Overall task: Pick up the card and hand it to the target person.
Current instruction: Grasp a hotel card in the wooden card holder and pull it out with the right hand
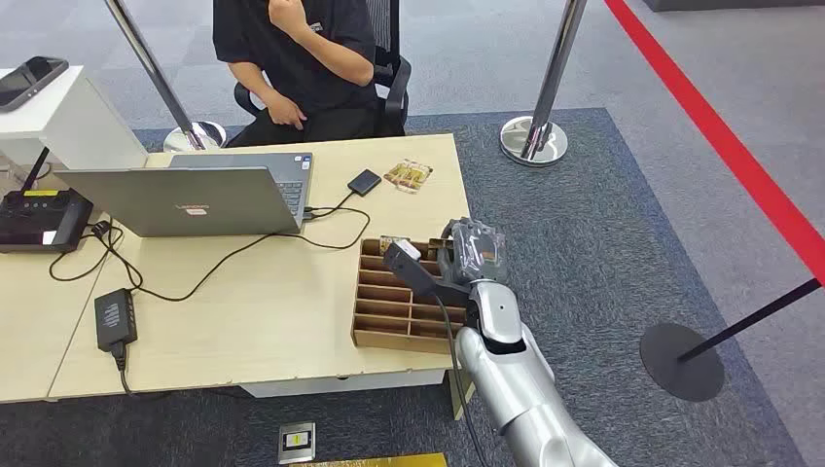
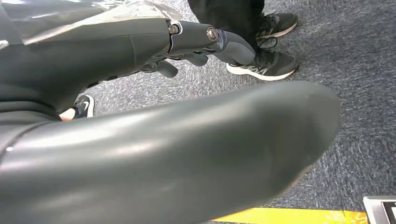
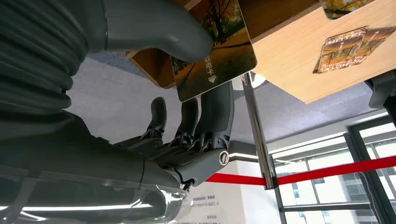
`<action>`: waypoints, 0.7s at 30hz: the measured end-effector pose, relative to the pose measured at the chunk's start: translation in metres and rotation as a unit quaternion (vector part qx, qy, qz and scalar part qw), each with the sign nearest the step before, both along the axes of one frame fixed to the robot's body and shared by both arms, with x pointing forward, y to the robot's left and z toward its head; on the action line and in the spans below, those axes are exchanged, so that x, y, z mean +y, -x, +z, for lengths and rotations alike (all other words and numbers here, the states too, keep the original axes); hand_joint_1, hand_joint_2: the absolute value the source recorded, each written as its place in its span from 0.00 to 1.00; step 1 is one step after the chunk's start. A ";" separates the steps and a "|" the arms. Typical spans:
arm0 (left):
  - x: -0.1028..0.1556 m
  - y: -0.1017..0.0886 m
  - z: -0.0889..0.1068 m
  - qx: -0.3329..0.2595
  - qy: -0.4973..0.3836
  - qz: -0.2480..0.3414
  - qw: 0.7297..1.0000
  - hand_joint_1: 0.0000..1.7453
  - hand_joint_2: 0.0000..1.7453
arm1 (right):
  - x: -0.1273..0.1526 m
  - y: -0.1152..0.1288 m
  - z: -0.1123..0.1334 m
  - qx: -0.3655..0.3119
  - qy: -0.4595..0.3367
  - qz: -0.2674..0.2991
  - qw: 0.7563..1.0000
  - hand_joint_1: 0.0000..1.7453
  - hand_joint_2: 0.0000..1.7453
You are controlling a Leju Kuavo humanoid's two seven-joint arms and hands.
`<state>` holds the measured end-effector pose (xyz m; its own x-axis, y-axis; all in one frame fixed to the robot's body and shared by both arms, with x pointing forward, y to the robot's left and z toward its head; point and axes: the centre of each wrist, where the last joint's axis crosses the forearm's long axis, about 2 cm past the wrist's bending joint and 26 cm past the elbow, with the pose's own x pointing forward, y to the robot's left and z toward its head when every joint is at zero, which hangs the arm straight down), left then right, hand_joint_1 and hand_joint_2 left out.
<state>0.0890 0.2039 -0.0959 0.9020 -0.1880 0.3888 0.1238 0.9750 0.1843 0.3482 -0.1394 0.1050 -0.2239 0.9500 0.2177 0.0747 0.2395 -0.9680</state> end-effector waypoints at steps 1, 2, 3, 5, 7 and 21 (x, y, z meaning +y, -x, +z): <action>0.000 0.000 0.000 0.000 0.000 0.000 1.000 0.00 0.00 | 0.000 0.000 0.000 0.000 0.000 0.000 1.000 0.64 1.00; 0.000 0.000 0.000 0.000 0.000 0.000 1.000 0.00 0.00 | 0.000 0.000 0.000 -0.001 0.000 0.000 1.000 0.65 1.00; 0.000 0.000 0.000 0.000 0.000 -0.001 1.000 0.00 0.00 | 0.000 0.000 0.000 -0.001 -0.001 0.000 1.000 0.66 1.00; 0.000 -0.001 0.000 0.000 0.000 -0.001 1.000 0.00 0.00 | 0.000 0.000 0.000 -0.005 -0.002 0.000 1.000 0.68 1.00; 0.000 -0.001 0.000 0.001 -0.001 -0.002 1.000 0.00 0.00 | -0.001 0.000 0.001 -0.009 -0.005 0.000 1.000 0.68 1.00; 0.000 -0.002 0.000 0.002 -0.002 -0.008 1.000 0.00 0.00 | -0.001 0.000 0.000 -0.013 -0.012 0.002 1.000 0.72 1.00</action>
